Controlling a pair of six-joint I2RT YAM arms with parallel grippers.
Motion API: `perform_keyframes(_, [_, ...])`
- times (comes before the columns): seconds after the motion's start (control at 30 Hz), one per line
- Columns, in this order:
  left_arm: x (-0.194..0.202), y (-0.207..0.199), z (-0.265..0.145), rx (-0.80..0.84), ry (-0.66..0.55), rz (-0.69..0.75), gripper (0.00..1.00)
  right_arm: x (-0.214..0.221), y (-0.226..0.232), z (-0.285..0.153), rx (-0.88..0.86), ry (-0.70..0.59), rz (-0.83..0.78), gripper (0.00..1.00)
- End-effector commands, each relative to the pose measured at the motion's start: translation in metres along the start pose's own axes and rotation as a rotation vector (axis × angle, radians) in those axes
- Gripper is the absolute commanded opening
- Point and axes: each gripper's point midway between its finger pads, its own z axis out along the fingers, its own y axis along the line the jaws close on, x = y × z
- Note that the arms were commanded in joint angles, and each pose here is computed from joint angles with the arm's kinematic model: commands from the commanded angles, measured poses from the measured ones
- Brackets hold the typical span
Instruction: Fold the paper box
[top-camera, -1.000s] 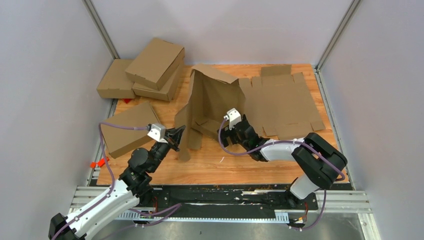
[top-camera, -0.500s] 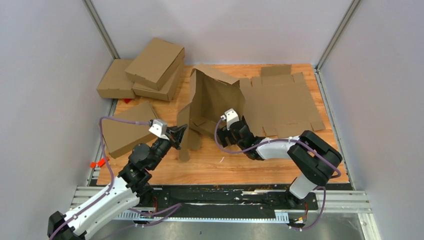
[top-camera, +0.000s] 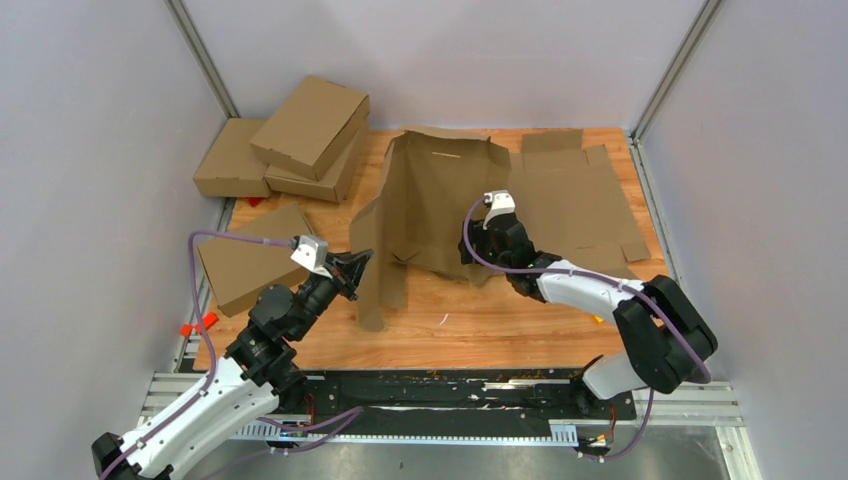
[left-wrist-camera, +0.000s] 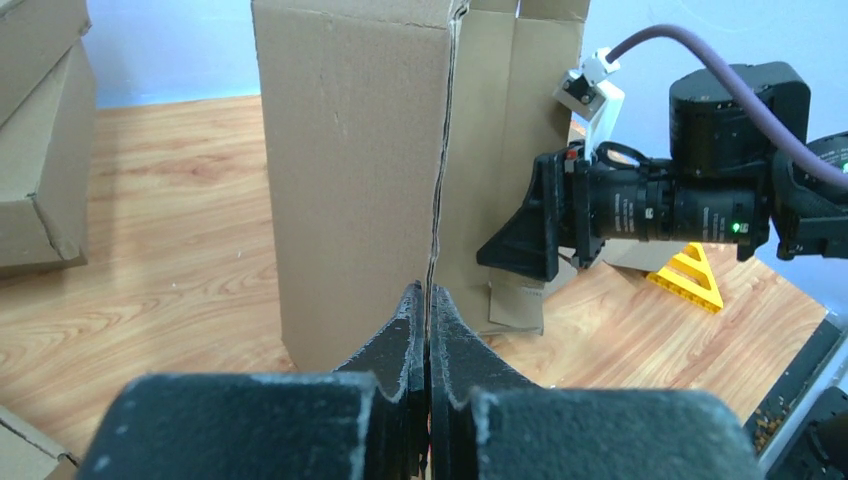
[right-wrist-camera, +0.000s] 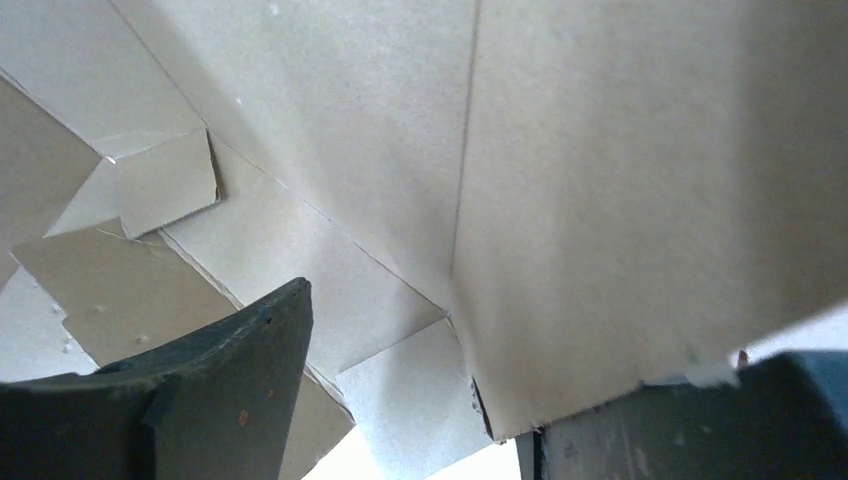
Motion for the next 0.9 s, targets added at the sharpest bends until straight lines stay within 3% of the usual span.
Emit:
perform_keyframes(0.0, [0.021,0.002,-0.005,-0.006,0.071,-0.014,0.00,-0.025,0.010,-0.013,-0.077,-0.003,0.137,0.66])
perform_keyframes(0.07, [0.021,0.001,-0.005,-0.002,0.068,-0.019,0.00,-0.025,0.011,-0.016,-0.103,0.014,0.145,0.77])
perform_keyframes(0.13, [0.020,0.000,-0.006,-0.001,0.064,-0.034,0.00,-0.020,0.004,-0.018,-0.070,0.031,0.136,0.97])
perform_keyframes(0.17, [0.020,0.000,-0.006,-0.002,0.065,-0.043,0.00,-0.016,-0.002,-0.019,-0.046,0.036,0.136,1.00])
perform_keyframes(0.4, [0.029,0.015,-0.011,-0.090,0.085,-0.077,0.00,0.009,-0.039,-0.028,-0.001,0.066,0.238,1.00])
perform_keyframes(0.63, [0.040,0.033,-0.020,-0.179,0.092,-0.100,0.00,0.023,-0.048,-0.033,-0.017,0.093,0.281,1.00])
perform_keyframes(0.87, [0.039,0.014,-0.019,-0.055,0.078,-0.070,0.00,0.014,-0.049,-0.029,-0.049,0.070,0.362,1.00])
